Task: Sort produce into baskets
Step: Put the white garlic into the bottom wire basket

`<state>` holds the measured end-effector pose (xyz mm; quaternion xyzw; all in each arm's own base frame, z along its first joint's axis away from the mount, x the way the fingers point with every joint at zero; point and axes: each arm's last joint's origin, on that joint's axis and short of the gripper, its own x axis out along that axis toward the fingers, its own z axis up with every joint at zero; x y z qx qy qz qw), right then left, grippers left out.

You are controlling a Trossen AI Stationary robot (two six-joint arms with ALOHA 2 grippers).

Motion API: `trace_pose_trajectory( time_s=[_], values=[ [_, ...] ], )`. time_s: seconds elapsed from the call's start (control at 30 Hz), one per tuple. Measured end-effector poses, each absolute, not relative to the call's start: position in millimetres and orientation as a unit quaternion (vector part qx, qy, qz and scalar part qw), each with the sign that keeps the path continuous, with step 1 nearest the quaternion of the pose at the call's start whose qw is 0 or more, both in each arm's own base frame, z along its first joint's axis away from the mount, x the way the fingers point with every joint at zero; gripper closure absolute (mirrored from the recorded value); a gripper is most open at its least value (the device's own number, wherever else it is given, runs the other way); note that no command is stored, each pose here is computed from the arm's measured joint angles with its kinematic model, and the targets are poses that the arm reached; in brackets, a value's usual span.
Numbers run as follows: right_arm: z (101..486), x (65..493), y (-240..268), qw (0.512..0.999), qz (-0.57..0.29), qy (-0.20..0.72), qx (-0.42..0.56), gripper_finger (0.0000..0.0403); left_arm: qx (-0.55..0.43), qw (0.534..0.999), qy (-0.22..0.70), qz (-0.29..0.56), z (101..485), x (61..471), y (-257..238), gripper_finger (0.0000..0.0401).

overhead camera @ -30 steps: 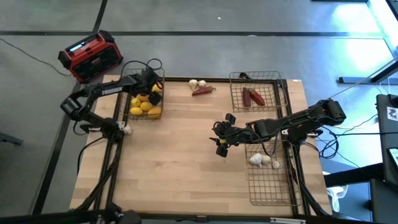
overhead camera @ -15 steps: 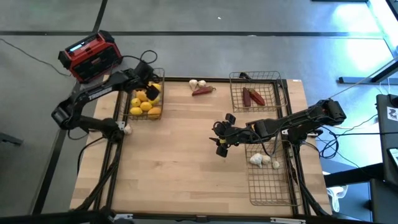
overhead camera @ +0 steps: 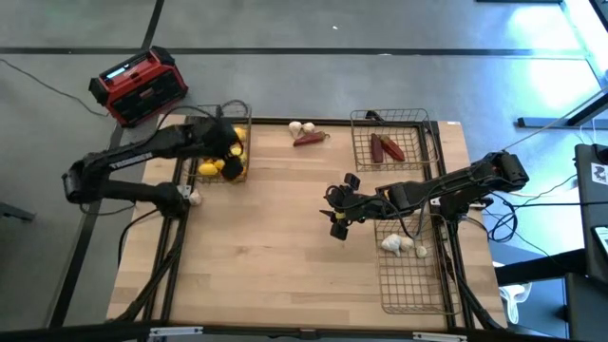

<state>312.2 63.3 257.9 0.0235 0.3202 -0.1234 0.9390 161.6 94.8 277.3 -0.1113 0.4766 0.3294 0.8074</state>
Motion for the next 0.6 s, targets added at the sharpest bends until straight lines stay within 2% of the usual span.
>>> trace_pose_trajectory(
  time_s=[0.37, 0.6],
  values=[
    [258.1, 312.5, 63.8, 0.939, -0.119, 0.319, 0.039, 0.0210, -0.120, 0.813, 0.522, 0.227, 272.2, 172.4, 20.8, 0.0109],
    [258.1, 312.5, 63.9, 0.939, -0.121, 0.318, 0.044, 0.0210, -0.137, 0.803, 0.543, 0.202, 268.7, 167.5, -15.0, 0.0109]
  ],
)
